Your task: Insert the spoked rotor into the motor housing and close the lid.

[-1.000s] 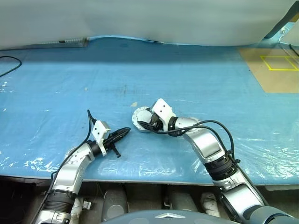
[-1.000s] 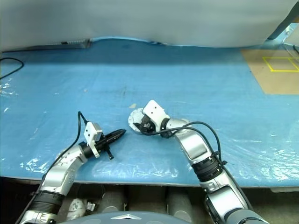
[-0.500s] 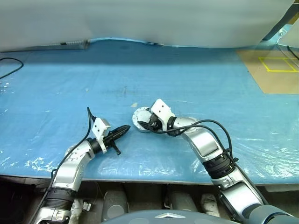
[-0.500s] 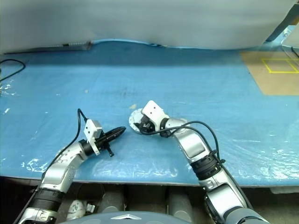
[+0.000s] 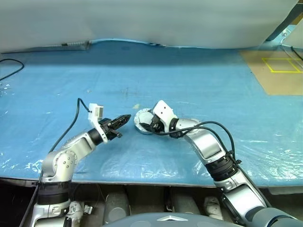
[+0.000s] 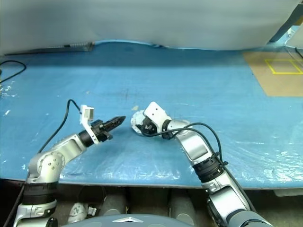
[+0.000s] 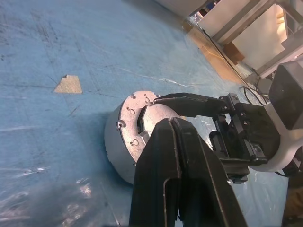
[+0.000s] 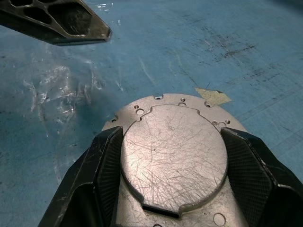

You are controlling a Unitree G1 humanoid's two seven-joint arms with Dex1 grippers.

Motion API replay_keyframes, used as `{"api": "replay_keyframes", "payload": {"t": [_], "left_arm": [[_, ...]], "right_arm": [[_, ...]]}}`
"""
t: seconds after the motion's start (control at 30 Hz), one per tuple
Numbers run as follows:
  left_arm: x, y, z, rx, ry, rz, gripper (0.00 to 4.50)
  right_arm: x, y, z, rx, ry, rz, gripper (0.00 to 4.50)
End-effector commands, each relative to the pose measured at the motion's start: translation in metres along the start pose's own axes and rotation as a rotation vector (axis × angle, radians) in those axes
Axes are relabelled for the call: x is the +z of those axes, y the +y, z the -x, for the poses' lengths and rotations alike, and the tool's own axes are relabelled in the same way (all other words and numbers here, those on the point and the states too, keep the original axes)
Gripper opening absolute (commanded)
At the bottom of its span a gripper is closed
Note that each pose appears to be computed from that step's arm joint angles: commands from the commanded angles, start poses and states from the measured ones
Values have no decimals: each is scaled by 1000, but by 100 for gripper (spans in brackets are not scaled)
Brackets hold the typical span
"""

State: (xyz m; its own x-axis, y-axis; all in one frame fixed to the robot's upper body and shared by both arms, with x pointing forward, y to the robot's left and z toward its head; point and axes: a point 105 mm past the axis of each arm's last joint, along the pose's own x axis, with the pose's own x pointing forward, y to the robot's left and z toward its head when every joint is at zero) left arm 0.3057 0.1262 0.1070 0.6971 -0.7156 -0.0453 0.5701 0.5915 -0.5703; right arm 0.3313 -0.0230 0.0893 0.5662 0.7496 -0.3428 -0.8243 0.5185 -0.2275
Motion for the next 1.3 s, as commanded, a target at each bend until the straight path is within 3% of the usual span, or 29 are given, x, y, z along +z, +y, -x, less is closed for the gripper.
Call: {"api": "replay_keyframes", "payload": {"t": [0.03,0.3,0.67,1.07,1.2,1.3], "left_arm": [[-5,11,-9,57,17,18,0],[-20,16,-27,53,72,-12,0],[-41,13,-22,34,174,-33,0],[-45,19,-32,62,208,-60,0],[-46,18,-34,51,224,-68,0],[-45,19,-34,48,225,-73,0]], "right_arm": [[-30,-1,1,-22,113,-30,292],[-30,-3,1,-29,110,-34,292],[-30,-3,1,-31,111,-34,292],[-23,-7,0,-44,67,-38,292],[-15,-17,1,-92,9,-71,429],[2,-19,4,-90,-90,-117,448]]}}
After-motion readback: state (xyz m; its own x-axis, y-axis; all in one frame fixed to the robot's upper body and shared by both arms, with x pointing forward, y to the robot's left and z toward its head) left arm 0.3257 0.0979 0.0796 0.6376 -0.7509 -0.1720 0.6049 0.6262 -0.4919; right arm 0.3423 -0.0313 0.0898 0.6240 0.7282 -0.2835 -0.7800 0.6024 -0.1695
